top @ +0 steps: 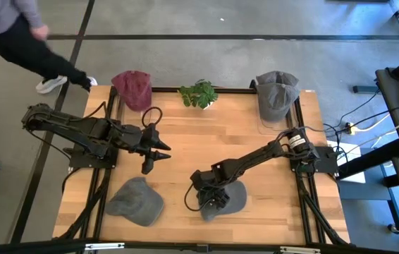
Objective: Pick & Place hat
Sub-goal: Put the gray cap into the right transparent bin
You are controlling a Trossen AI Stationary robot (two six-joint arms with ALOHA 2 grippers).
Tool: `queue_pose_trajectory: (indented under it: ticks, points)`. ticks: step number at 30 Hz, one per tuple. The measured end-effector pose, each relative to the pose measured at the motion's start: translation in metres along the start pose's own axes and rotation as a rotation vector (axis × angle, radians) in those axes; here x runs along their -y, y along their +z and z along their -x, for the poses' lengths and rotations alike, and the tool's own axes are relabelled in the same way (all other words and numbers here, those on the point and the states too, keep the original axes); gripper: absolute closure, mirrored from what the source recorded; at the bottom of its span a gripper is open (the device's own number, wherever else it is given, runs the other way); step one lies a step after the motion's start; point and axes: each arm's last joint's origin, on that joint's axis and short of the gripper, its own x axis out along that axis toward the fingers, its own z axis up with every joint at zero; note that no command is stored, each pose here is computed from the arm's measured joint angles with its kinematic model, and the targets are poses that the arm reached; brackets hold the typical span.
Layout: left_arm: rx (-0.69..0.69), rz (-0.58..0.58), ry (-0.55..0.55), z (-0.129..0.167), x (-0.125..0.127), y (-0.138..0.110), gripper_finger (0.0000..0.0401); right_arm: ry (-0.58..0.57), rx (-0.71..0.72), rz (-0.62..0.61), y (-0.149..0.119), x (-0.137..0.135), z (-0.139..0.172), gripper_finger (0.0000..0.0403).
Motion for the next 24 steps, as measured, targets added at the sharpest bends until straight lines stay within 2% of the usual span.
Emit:
queue_pose_trajectory:
  ticks: [6, 12, 19, 24]
  points:
    - [0.000, 0.000, 0.003, 0.000, 0.000, 0.000, 0.0262, -0.007, -0.008, -0.045, 0.000, -0.001, 0.005, 0.0391]
    - [-0.001, 0.000, 0.004, 0.000, 0.000, 0.000, 0.0262, -0.034, -0.009, -0.195, 0.001, 0.000, 0.027, 0.0393]
    - [0.000, -0.017, 0.004, 0.000, 0.000, 0.000, 0.0262, -0.172, 0.045, -0.367, 0.012, 0.001, 0.091, 0.0397]
    - [0.022, -0.020, 0.065, 0.000, -0.002, 0.000, 0.0262, -0.350, 0.124, -0.487, 0.017, -0.005, 0.152, 0.0397]
